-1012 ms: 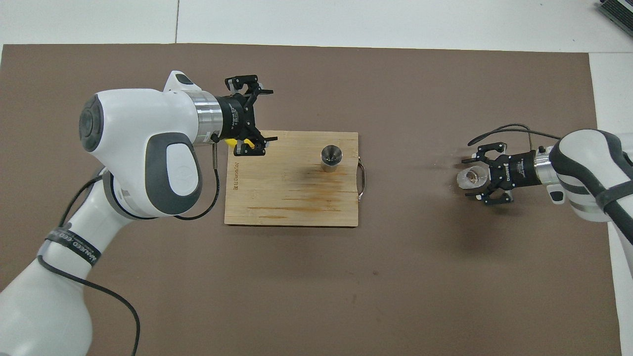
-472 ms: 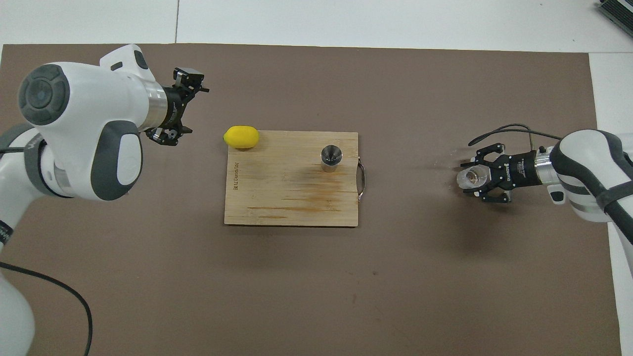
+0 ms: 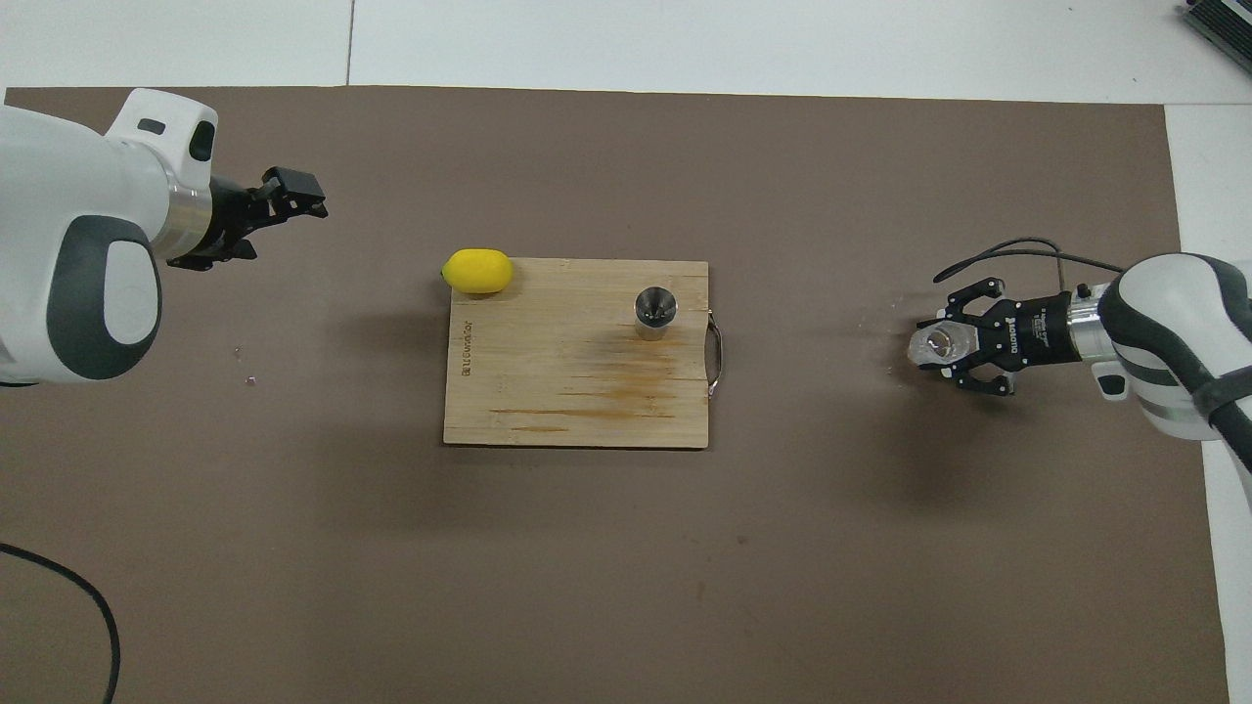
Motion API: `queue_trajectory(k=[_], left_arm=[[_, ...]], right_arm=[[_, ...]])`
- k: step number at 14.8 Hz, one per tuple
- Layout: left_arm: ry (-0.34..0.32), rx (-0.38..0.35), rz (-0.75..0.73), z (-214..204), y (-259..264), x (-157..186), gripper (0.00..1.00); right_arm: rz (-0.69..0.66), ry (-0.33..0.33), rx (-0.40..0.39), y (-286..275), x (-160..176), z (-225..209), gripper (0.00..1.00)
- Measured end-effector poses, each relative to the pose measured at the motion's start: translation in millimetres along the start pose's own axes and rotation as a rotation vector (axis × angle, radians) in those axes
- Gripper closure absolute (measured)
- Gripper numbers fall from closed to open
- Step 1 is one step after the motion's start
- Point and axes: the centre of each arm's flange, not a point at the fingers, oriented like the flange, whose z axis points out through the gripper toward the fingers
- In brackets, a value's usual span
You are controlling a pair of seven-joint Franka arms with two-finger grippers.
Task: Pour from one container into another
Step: 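Retract the left gripper to rest while the right gripper lifts the glass, then carry the clear glass with the right gripper over the metal cup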
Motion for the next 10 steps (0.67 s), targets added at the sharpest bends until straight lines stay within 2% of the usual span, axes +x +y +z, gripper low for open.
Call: queue_trajectory(k=[2, 5, 7, 10], left_arm=[[-0.031, 0.089, 0.161, -15, -2, 1, 0.00], [-0.084, 0.126, 0.407, -46, -3, -1, 0.00], [-0.108, 0.133, 0.459, -68, -11, -5, 0.00], [-0.110, 0.076, 0.423, -121, -21, -19, 0.00]], right_arm=[[-0.010, 0.008, 0.011, -4, -16, -5, 0.49], [0.011, 0.029, 0.017, -15, -59, -2, 0.49], [0.030, 0.054, 0.010, -26, -93, 2, 0.49], [0.041, 0.105, 0.000, -44, -144, 10, 0.49]])
